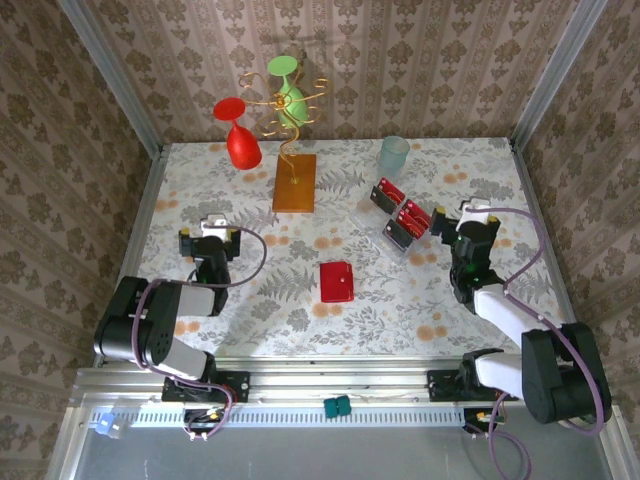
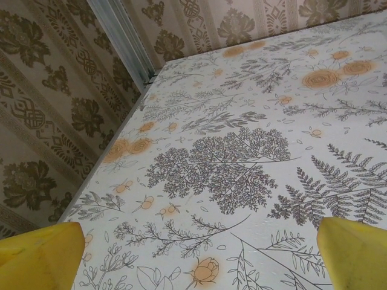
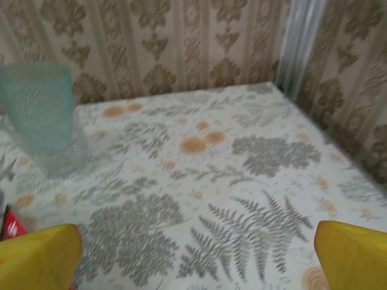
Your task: Put the credit cards into the card holder
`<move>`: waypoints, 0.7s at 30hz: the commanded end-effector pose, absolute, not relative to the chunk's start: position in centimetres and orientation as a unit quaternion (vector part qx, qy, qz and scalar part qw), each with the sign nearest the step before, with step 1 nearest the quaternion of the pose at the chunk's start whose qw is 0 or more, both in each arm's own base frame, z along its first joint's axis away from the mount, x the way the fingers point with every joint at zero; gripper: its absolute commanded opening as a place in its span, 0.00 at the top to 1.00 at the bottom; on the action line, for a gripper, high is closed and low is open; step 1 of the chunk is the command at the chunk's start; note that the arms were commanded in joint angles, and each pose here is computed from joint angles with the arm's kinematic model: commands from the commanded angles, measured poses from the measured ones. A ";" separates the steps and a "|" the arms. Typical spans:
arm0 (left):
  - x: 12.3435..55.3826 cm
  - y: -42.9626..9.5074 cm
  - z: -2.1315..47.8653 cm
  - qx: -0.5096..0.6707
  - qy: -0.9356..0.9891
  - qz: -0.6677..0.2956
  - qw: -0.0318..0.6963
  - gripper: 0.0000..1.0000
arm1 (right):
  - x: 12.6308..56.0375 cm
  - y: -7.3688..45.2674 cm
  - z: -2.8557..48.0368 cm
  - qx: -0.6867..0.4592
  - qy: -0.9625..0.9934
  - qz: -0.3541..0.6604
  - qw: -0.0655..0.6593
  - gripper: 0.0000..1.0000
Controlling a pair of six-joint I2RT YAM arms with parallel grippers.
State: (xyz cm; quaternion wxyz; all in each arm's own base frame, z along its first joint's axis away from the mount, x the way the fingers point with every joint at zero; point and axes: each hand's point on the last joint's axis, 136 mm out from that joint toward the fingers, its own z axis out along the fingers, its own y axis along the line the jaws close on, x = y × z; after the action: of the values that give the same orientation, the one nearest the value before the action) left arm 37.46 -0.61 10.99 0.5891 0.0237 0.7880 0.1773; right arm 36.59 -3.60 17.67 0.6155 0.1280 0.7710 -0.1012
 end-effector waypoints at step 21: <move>38.6 -0.6 12.4 0.024 0.773 0.181 0.608 0.00 | 38.5 -6.2 12.2 0.169 0.803 -0.046 0.570 0.00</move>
State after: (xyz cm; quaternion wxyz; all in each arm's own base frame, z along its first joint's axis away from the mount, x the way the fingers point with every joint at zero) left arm 37.82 -0.62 11.17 0.5939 0.0249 0.7837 0.1800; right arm 36.88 -8.04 10.42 0.5339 0.2107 0.8138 -0.0916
